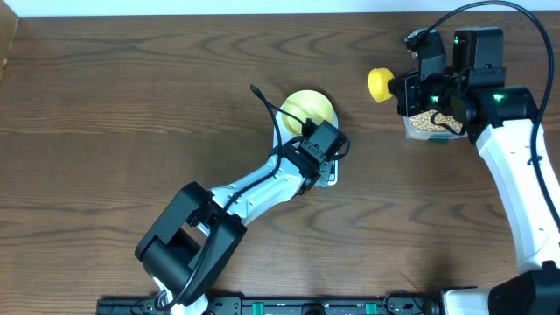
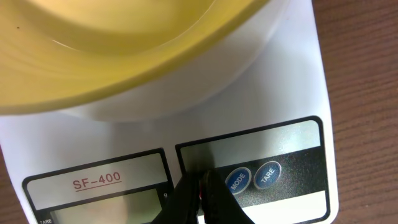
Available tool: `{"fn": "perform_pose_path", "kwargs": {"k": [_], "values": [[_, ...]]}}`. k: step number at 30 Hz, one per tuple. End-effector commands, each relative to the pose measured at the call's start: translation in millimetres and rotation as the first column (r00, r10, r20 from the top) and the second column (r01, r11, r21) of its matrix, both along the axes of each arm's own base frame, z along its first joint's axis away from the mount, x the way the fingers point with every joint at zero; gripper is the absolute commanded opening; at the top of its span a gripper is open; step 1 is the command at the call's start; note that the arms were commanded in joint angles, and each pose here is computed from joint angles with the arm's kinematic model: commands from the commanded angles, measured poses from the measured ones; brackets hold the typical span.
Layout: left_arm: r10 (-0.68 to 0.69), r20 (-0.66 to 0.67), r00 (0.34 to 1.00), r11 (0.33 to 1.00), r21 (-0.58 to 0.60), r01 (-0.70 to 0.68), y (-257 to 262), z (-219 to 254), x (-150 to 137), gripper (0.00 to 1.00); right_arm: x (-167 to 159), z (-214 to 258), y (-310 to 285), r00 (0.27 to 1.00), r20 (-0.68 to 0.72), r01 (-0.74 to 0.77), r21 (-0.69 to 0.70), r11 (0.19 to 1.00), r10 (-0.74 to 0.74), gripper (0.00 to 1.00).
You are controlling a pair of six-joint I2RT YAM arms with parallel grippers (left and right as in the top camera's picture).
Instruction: Scoop item into bowl and weigh 50g on scale
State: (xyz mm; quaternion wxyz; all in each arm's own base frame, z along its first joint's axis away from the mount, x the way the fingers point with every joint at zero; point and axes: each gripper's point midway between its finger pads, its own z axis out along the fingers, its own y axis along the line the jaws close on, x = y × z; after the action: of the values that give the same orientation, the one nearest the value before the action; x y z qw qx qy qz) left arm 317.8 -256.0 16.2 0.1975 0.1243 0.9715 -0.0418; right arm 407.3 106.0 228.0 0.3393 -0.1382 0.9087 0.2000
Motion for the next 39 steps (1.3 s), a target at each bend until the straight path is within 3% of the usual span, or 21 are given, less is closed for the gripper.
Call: {"fn": "perform_pose_path", "kwargs": {"k": [1, 39], "values": [[0.001, -0.083, 0.997, 0.999, 0.051, 0.003, 8, -30, -14, 0.08, 3, 8, -1, 1.0, 0.025, -0.006, -0.004, 1.0, 0.006, 0.01], [0.043, -0.112, 0.993, 0.997, 0.068, -0.036, 11, -41, -20, 0.08, 2, 7, -1, 1.0, 0.019, -0.006, -0.005, 1.0, 0.007, 0.01]]}}
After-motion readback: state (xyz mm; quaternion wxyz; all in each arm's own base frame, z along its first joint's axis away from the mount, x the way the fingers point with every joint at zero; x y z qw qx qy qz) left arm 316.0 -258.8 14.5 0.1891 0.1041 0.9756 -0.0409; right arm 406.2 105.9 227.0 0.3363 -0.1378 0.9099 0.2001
